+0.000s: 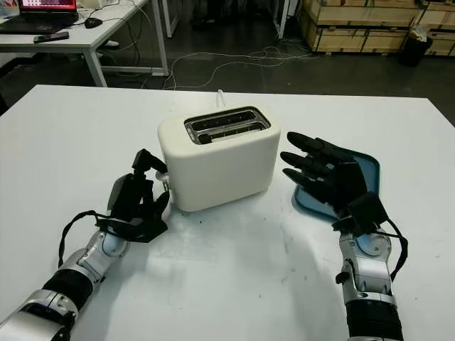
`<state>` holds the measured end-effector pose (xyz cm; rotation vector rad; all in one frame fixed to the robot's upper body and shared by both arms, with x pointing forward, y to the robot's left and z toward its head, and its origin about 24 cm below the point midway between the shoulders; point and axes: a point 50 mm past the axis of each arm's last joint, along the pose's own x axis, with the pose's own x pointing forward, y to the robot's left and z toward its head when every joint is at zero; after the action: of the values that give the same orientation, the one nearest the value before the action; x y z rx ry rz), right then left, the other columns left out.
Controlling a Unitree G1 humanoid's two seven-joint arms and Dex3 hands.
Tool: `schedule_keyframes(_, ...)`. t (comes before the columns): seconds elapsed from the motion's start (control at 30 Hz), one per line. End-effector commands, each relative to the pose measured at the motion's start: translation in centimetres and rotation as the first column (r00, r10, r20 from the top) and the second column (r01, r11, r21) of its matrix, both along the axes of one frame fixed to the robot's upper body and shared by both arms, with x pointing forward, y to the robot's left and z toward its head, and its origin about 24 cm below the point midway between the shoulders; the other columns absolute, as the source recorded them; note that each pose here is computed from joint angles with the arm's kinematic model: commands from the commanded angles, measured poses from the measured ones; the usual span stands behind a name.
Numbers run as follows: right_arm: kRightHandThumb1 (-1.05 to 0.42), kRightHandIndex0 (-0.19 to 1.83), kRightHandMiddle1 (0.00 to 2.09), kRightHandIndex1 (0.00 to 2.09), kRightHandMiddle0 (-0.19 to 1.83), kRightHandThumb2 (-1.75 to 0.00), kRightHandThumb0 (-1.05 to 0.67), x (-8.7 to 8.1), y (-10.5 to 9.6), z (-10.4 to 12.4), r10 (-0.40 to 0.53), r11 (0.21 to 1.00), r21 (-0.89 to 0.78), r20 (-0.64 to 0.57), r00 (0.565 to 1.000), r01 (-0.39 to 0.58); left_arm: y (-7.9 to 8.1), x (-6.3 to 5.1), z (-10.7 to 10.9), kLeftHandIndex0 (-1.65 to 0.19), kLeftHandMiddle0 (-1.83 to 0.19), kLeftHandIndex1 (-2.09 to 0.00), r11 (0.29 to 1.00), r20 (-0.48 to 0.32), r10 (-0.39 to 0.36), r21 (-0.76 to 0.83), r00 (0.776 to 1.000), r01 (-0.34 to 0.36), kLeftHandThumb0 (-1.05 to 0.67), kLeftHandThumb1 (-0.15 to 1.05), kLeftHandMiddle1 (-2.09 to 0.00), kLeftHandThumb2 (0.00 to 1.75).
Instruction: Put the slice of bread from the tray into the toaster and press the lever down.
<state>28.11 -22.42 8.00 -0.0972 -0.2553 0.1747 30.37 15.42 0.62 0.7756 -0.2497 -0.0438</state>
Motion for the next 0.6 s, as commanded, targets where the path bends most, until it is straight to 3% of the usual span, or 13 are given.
schedule_keyframes(0.0, -0.85, 0.85, 0.0, 0.05, 0.79, 0.0, -0.52, 0.0, 0.0, 0.2, 0.001, 1.0, -0.006, 0.004, 1.0, -0.001, -2.1, -2.9, -5.1, -1.21, -1.27, -1.47, 0.981, -0.266, -0.093, 0.142, 0.959, 0.135, -1.02, 0.51, -1.62, 1.61)
schedule_keyframes(0.17, -0.85, 0.85, 0.0, 0.05, 0.79, 0.0, -0.5, 0.1, 0.0, 0.2, 0.003, 1.0, 0.001, -0.001, 1.0, -0.003, -1.6, -2.7, -4.6, -1.16, -1.27, -1.51, 0.974, -0.241, -0.103, 0.175, 0.965, 0.148, -1.05, 0.62, -1.68, 1.58)
schedule_keyframes(0.4, -0.85, 0.86, 0.01, 0.06, 0.8, 0.0, -0.52, -0.1, -0.1, 0.3, -0.008, 1.0, -0.021, 0.008, 1.0, 0.008, -1.0, -2.5, -2.9, -1.25, -1.35, -1.54, 0.958, -0.17, -0.158, 0.213, 0.973, 0.193, -1.04, 0.59, -1.67, 1.65)
schedule_keyframes(0.47, -0.85, 0.86, 0.01, 0.06, 0.8, 0.0, -0.52, -0.2, -0.2, 0.4, -0.005, 1.0, -0.022, 0.007, 1.0, 0.005, -1.2, -2.2, -0.7, -1.34, -1.42, -1.58, 0.918, -0.163, -0.21, 0.307, 0.964, 0.252, -1.04, 0.56, -1.71, 1.69)
schedule_keyframes(0.53, -0.85, 0.87, 0.01, 0.06, 0.81, 0.0, -0.52, -0.4, -0.2, 0.5, -0.002, 1.0, -0.023, 0.004, 1.0, 0.002, -2.1, -2.7, 3.4, -1.37, -1.49, -1.41, 0.867, -0.176, -0.248, 0.399, 0.953, 0.299, -1.05, 0.4, -1.52, 1.73)
schedule_keyframes(0.57, -0.85, 0.87, 0.01, 0.06, 0.81, 0.0, -0.52, -0.5, -0.2, 0.5, 0.0, 1.0, -0.023, 0.004, 1.0, 0.0, -2.4, -3.3, 5.1, -1.47, -1.54, -1.27, 0.854, -0.187, -0.248, 0.422, 0.951, 0.305, -1.05, 0.32, -1.43, 1.74)
